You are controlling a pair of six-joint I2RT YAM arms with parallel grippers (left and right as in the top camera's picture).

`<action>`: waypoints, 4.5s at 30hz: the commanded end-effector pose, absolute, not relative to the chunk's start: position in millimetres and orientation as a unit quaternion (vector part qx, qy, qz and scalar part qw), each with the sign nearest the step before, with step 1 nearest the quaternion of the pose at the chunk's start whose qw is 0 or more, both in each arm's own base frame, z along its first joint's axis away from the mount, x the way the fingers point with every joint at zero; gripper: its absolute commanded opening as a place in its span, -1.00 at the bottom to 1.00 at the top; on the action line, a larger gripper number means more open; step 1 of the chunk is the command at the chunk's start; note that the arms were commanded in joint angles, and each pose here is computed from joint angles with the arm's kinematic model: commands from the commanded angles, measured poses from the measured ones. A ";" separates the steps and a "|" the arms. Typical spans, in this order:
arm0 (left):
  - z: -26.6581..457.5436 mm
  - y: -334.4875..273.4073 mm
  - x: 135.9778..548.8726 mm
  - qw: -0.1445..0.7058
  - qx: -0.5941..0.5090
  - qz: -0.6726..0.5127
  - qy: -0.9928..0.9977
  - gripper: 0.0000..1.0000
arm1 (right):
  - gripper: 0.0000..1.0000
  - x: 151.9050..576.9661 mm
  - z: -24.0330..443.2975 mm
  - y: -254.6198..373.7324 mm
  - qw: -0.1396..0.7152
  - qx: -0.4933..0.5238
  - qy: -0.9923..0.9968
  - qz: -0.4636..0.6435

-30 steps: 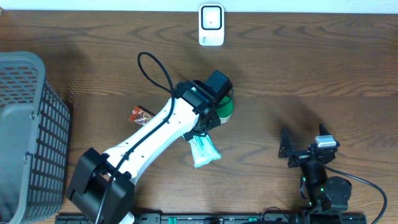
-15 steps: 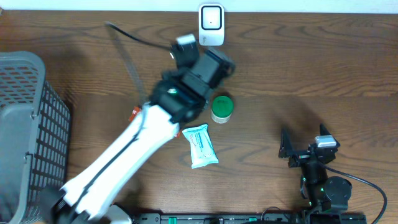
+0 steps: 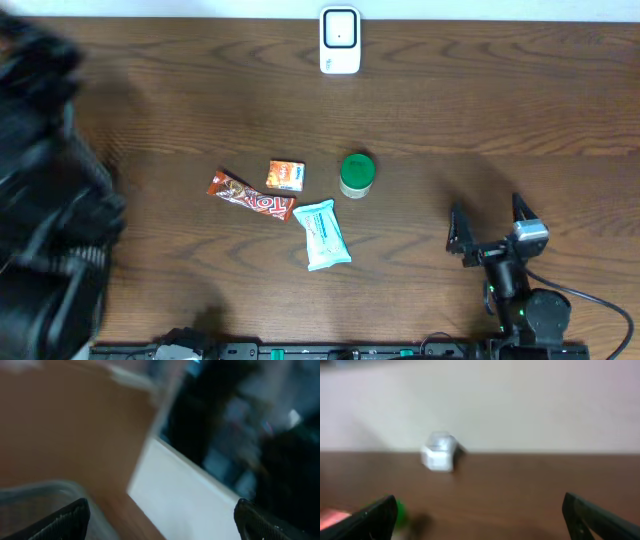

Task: Scan the item barcode
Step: 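Withdraw the left arm and reach the right gripper toward the jar, then lower the right gripper onto the green-lidded jar and grasp it, then lift the jar with the right gripper off the table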

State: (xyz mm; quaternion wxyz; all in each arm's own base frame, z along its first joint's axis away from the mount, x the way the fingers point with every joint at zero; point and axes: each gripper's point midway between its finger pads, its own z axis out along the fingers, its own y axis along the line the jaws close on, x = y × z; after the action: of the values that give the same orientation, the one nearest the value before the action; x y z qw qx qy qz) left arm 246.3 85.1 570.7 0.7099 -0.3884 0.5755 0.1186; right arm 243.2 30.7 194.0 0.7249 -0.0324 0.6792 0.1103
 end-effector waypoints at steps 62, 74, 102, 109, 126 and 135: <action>552.8 135.7 100.1 0.745 -0.471 0.090 0.464 0.85 | 0.99 368.1 43.2 220.0 0.021 -0.381 0.924 0.017; 551.5 135.2 103.3 0.746 -0.471 0.090 0.463 0.86 | 0.84 358.3 9.1 215.0 0.000 -0.347 0.938 0.014; 547.3 129.9 114.2 0.747 -0.458 0.080 0.475 0.85 | 0.19 339.5 22.4 205.8 -0.053 -0.153 0.987 0.009; 544.7 126.7 120.7 0.747 -0.450 0.076 0.484 0.86 | 0.17 307.0 36.0 220.6 -0.127 -0.142 0.979 0.071; 544.2 126.6 121.1 0.747 -0.451 0.075 0.483 0.86 | 0.50 269.8 52.4 236.3 -0.211 -0.124 0.960 0.137; 544.1 126.6 121.2 0.747 -0.452 0.074 0.483 0.85 | 0.98 291.9 33.6 223.6 -0.150 -0.150 0.974 0.073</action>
State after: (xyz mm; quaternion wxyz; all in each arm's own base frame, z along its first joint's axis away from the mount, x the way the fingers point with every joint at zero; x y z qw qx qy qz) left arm 120.6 126.4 543.6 0.7457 -0.4486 0.4866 0.0772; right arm 282.2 232.4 41.4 -0.1765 -0.1375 0.9677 0.1161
